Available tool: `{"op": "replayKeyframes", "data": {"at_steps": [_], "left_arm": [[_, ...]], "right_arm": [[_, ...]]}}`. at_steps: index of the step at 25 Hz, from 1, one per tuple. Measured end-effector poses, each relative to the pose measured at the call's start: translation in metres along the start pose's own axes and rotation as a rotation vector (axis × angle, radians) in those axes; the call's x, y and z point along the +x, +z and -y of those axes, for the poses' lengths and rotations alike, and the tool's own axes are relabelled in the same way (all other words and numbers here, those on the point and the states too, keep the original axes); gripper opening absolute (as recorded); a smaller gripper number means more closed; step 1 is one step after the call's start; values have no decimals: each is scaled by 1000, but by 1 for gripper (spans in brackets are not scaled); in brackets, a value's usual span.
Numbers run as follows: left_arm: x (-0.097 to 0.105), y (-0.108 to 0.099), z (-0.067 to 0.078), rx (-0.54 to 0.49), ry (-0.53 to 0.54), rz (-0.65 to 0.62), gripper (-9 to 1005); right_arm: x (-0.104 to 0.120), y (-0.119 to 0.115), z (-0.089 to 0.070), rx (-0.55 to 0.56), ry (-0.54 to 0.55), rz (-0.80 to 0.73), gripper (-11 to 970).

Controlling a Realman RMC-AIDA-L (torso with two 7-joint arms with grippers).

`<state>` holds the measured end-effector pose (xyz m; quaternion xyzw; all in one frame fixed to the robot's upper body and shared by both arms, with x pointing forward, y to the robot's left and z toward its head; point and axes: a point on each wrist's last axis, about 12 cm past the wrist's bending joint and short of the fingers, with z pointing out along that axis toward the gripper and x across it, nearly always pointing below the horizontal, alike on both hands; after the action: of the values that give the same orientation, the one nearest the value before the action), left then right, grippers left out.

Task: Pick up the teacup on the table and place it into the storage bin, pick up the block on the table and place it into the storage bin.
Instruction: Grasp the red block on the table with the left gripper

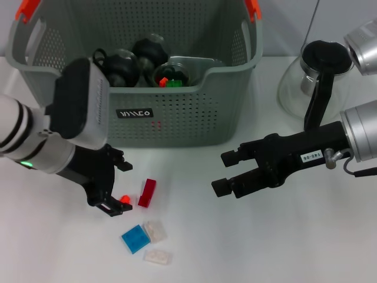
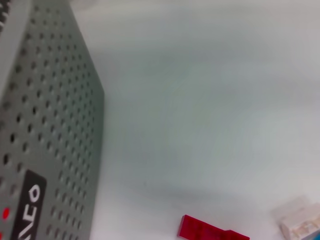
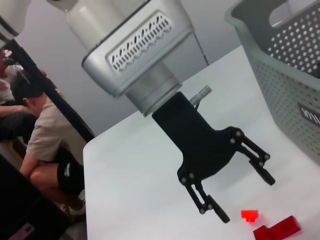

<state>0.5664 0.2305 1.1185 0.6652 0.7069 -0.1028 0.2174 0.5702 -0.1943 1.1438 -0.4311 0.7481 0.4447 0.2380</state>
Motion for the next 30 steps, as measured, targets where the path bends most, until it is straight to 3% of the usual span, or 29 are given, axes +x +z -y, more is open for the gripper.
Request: {"op": "replayKeyframes", "data": {"at_steps": [8,21,30], "left_arm": [[-5,8,2,16,48,-63,841],[-11,16,3,23,99,-116,508],[-14,29,2,32,108,-135,513]], "right_arm": [[5,4,3,6,25,8,935],[9,10,7,17,44,16,935],[14,13,9,13,37,17,932]]}}
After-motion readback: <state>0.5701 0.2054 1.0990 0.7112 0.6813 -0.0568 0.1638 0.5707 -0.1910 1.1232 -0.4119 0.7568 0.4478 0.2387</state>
